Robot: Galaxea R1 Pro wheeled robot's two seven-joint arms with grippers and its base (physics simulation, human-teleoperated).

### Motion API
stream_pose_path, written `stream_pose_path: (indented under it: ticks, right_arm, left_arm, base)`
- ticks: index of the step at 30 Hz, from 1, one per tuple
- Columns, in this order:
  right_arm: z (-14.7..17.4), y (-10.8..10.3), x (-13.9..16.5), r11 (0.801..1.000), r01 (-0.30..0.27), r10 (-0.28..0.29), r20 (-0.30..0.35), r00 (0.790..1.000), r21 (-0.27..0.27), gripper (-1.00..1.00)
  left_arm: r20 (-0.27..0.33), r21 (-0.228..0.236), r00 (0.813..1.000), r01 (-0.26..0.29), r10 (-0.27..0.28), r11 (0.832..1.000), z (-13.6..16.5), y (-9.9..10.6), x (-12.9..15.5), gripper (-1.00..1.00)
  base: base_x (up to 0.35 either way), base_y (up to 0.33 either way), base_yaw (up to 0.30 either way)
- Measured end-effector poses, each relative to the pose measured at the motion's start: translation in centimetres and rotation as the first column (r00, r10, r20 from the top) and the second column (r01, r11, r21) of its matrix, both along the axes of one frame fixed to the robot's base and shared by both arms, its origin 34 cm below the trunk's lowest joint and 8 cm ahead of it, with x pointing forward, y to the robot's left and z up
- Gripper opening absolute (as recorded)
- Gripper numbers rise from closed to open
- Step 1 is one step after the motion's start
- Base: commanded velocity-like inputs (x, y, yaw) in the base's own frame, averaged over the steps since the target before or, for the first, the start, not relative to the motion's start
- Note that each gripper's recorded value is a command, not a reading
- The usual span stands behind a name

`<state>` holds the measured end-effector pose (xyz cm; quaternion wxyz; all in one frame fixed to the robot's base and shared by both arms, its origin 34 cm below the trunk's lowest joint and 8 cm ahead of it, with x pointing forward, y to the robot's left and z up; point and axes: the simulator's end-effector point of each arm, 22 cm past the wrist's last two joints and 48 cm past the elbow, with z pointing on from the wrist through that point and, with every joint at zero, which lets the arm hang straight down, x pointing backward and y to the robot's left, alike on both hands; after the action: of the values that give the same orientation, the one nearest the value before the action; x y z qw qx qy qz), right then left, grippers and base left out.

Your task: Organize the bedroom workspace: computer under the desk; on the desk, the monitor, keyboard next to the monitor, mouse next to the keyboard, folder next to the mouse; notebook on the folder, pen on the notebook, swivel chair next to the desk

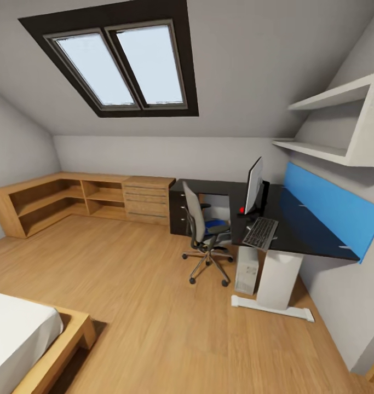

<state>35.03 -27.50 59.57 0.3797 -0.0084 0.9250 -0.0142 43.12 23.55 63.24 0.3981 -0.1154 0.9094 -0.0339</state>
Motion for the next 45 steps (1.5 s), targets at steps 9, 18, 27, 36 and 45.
stream_pose_path:
  ticks: [9, 18, 27, 36, 45]
  right_arm:
    - [-0.2, 0.0, -0.2, 1.0, 0.001, -0.001, -0.007, 1.0, 0.0, 1.0]
    - [-0.5, 0.0, -0.6, 1.0, 0.001, -0.001, -0.021, 1.0, 0.0, 1.0]
    - [-0.8, -0.1, -1.1, 1.0, 0.007, -0.007, -0.036, 0.999, -0.002, 1.0]
    - [1.4, 2.4, 5.2, 0.999, 0.011, -0.013, 0.068, 0.998, 0.035, 1.0]
    - [5.4, 4.3, 15.8, 0.998, 0.01, -0.023, 0.209, 0.978, 0.067, 1.0]
  left_arm:
    - [-0.013, 0.0, 1.0, -0.001, 0.001, 1.0, -0.4, 0.0, -0.4, 1.0]
    - [-0.029, 0.001, 1.0, -0.002, 0.002, 1.0, -0.8, 0.1, -0.8, 1.0]
    - [-0.044, 0.004, 0.999, -0.027, 0.027, 1.0, -1.2, 0.7, -1.1, 1.0]
    - [-0.045, -0.009, 0.987, -0.154, 0.154, 0.988, -0.6, 2.2, -0.2, 1.0]
    - [-0.145, 0.142, 0.973, -0.158, 0.179, 0.977, -0.7, 3.0, 2.2, 1.0]
  base:
    - [0.131, 0.203, -0.092]
    - [0.005, 0.008, -0.002]
    - [0.0, 0.0, 0.0]
    - [0.0, 0.0, 0.057]
    - [0.0, 0.0, 0.122]
